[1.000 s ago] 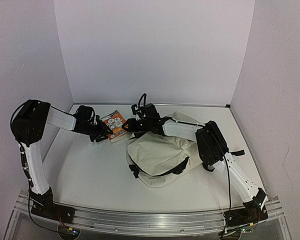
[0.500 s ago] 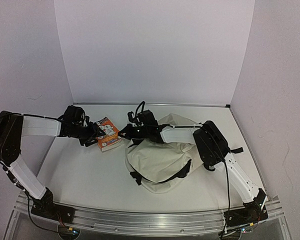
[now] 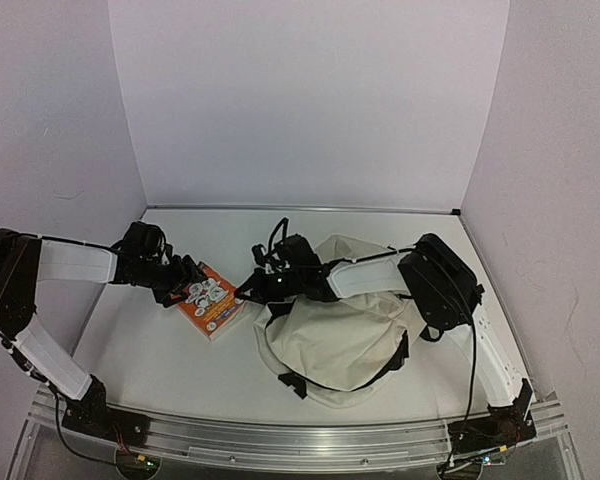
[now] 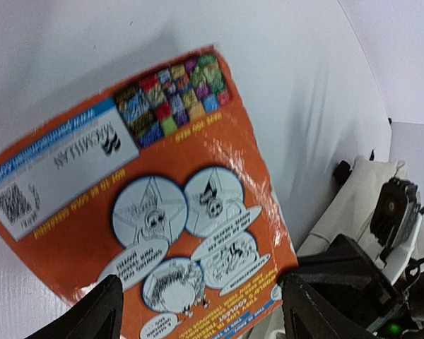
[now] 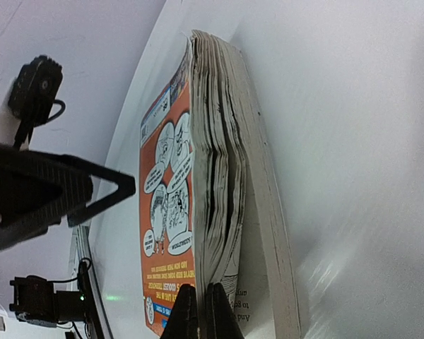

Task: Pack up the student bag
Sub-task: Move the book to the center of the board, then pick up the book from the center of the board.

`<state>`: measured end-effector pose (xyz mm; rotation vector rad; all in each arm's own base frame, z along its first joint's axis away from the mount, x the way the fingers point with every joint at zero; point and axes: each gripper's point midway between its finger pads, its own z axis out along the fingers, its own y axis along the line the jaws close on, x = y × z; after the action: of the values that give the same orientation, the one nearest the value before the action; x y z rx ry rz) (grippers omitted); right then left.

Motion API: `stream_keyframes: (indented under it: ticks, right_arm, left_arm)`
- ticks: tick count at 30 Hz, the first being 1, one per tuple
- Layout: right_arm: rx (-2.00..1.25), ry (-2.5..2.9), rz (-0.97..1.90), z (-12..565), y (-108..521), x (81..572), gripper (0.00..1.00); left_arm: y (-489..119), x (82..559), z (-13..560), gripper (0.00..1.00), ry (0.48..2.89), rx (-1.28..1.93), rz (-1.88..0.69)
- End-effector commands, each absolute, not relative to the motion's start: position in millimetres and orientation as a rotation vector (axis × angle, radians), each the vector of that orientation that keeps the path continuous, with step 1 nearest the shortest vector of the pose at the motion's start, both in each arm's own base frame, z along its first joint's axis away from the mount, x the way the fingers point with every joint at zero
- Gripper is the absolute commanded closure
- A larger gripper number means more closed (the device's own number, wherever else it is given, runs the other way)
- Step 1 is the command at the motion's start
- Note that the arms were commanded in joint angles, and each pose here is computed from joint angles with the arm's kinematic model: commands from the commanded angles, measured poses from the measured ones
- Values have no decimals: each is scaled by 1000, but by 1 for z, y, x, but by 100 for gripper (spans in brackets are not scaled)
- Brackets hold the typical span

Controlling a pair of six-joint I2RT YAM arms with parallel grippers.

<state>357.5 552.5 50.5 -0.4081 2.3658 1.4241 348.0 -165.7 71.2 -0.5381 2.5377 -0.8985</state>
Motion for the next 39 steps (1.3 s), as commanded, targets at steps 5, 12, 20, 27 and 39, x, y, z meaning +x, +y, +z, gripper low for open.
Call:
stream_keyframes:
  ticks: [5, 12, 20, 27, 39]
  right_arm:
    - [-550, 2443, 1172, 66, 538, 317, 81]
    - [-675, 2428, 907, 73, 528, 337, 43]
    - [-781, 2452, 1059, 62, 546, 336, 37]
    - [-781, 2476, 1110, 52, 549, 338, 28]
    - [-772, 2558, 1230, 20, 562, 328, 29]
  left_arm:
    - [-145, 342, 81, 19, 2493, -606, -818]
    - [-125, 319, 93, 16, 2501, -656, -713]
    - [-114, 296, 67, 11, 2533, -803, -739]
    - [-139, 303, 58, 11, 2523, -781, -946]
    - [-149, 304, 22, 32, 2587, -777, -998]
